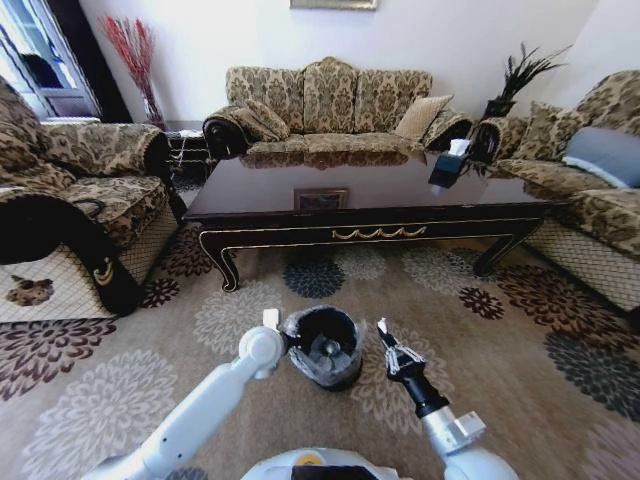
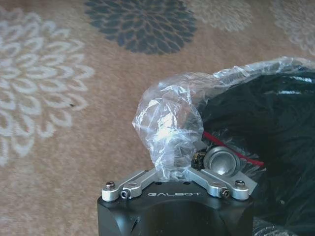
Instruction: Move to the front of the table and pick up the trash from the floor, then place it into the trash bin.
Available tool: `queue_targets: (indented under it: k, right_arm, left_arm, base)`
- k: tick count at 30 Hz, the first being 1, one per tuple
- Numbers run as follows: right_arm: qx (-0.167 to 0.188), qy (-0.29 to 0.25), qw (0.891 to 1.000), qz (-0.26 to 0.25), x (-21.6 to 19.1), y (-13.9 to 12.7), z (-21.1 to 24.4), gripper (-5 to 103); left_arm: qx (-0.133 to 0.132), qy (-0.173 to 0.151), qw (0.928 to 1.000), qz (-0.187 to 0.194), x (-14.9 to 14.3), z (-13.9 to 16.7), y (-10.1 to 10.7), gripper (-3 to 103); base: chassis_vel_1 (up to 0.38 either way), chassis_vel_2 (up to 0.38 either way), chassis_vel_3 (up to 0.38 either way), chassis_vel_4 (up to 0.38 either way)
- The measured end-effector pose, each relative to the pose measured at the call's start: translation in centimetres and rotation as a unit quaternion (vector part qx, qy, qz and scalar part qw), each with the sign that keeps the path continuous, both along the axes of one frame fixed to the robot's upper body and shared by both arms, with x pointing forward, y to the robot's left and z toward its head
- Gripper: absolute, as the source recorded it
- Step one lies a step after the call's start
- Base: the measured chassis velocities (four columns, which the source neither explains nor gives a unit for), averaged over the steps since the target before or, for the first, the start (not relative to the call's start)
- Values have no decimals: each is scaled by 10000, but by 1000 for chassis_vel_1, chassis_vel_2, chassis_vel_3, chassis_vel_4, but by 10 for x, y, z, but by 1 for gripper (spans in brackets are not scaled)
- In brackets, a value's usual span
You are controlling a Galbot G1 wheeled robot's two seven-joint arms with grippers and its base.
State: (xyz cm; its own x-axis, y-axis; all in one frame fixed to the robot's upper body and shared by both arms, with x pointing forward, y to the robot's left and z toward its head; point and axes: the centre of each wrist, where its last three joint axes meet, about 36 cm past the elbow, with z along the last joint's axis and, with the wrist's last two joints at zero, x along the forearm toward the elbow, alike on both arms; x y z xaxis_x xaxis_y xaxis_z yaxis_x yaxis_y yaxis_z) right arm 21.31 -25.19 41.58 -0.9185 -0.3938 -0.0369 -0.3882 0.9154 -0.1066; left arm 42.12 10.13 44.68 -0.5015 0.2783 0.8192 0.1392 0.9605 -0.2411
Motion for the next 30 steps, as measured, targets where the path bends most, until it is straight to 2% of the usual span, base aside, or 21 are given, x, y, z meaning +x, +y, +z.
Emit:
queue_targets:
  k: [5,16,17,19,22,27,28,29,30]
  right_arm:
    - [-111,100,9998,157,-2,6,-11,0]
    - [-107,233,9988,407,9,21,-23,-1]
    - [-102,250,9988,408,10,23,-24,4]
    - [-97,266,9988,401,10,23,-26,4]
    - [-97,301,9988,380,11,24,-29,20]
    - [-111,318,9988,362,11,23,-31,31]
    - [-95,328,9988,347,11,23,-31,42]
    - [-84,334,9988,336,11,23,-32,47]
    - [-84,334,9988,336,11,23,-32,47]
  left_arm:
    - [-42,-14,9999,-160,-6,2,-13,0]
    - [1,-52,9995,-326,-16,5,-18,0]
    - [8,-50,9994,-344,-17,5,-19,0]
    - [24,-47,9993,-357,-17,4,-19,0]
    - [57,-68,9993,-359,-15,6,-16,0]
    - [66,-82,9993,-352,-12,8,-13,0]
    - [64,-80,9993,-349,-12,8,-13,0]
    - [63,-75,9994,-347,-12,7,-13,0]
    - [63,-75,9994,-347,-12,7,-13,0]
  base:
    - [0,0,0,0]
    - [0,0,0,0]
    - [0,0,0,0]
    - [0,0,0,0]
    - [0,0,0,0]
    - [0,0,0,0]
    - [0,0,0,0]
    - [0,0,0,0]
    - [0,0,0,0]
